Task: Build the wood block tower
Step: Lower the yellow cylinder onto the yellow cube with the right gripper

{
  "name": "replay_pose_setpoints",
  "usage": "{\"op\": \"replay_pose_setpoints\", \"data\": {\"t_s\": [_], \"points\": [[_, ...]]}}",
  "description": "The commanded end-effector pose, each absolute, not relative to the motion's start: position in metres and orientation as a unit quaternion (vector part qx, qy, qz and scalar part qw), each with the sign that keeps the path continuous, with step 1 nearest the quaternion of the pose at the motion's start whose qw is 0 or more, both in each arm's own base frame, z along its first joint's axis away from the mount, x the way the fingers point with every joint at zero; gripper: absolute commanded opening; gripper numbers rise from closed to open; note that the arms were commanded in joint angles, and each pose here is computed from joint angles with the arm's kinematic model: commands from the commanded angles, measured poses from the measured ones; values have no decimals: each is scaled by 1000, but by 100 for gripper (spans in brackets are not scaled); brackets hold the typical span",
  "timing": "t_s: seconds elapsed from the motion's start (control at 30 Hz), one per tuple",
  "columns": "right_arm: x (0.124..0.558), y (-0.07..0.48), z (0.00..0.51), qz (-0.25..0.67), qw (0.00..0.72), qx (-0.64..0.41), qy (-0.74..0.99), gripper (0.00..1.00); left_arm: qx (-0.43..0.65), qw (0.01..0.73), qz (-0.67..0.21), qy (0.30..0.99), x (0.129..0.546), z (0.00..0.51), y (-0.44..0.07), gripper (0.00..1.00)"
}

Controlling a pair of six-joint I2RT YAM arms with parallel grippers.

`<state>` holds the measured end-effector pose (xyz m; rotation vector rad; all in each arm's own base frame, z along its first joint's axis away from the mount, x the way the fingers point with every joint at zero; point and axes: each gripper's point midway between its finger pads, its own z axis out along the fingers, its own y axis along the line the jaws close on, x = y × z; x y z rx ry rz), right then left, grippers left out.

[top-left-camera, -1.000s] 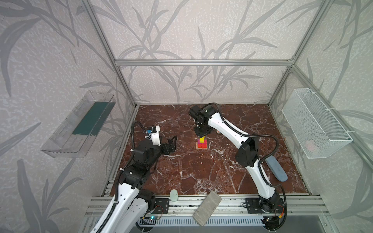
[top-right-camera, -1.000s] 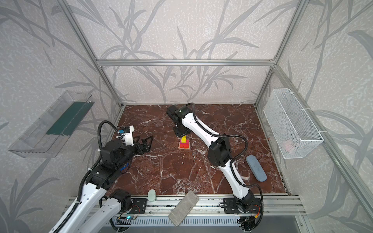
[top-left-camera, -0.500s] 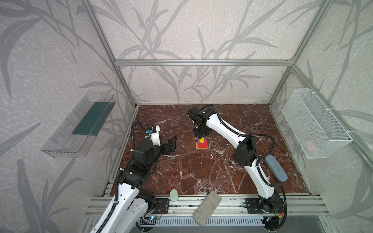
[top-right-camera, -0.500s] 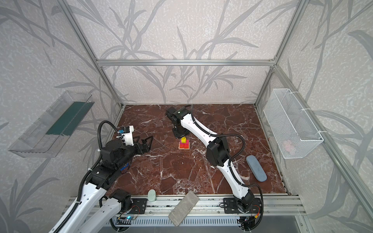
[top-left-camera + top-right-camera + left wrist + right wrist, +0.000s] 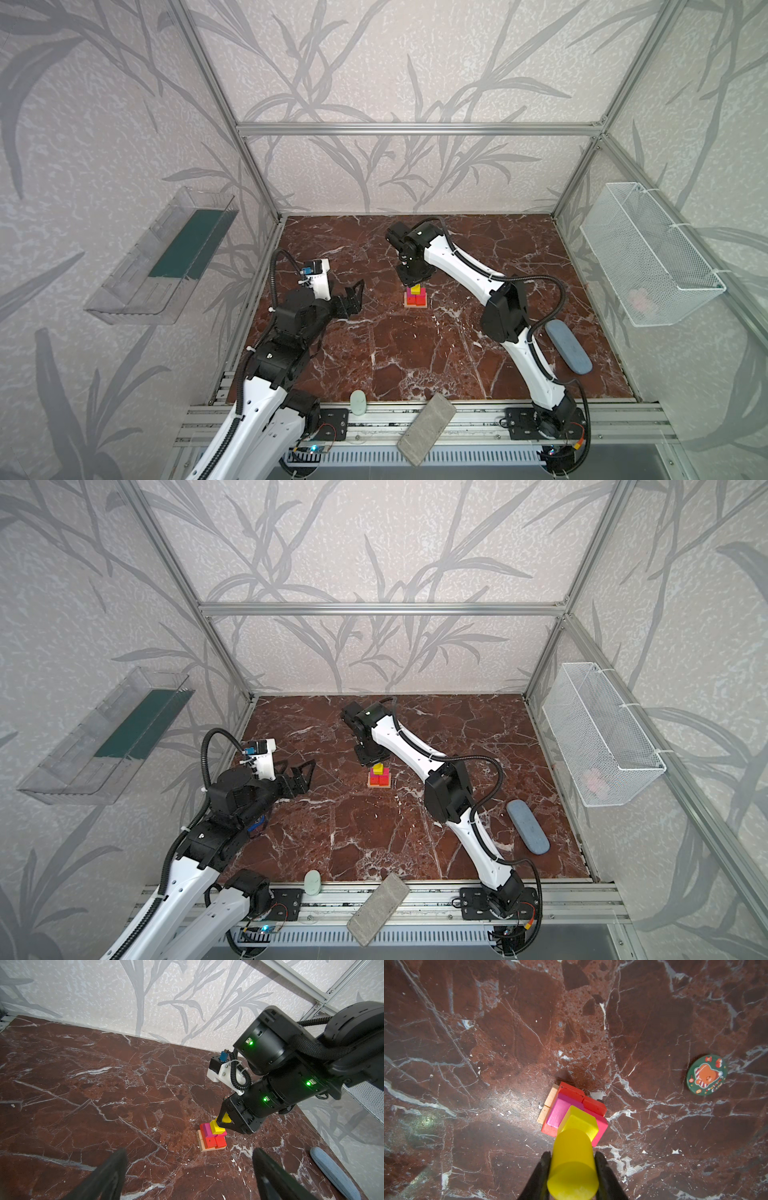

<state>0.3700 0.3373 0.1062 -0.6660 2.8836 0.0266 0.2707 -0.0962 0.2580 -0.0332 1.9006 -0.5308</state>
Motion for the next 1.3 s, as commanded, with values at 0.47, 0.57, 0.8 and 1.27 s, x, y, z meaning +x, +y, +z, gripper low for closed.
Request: {"op": "replay_pose_setpoints", "data": {"t_s": [0.47, 0.57, 0.8, 1.27], "points": [[368, 333, 92, 0, 78, -218, 973, 0, -13, 561, -217, 799, 270, 268, -93, 92], [368, 332, 93, 0, 79, -216, 973, 0, -13, 561, -216, 799, 270, 268, -93, 92], [368, 329, 93, 0, 80, -213, 974, 0, -13, 561, -217, 799, 270, 267, -93, 92], [371, 325, 100, 4, 88, -206, 975, 8, -14, 560, -215, 800, 270, 266, -92, 92]]}}
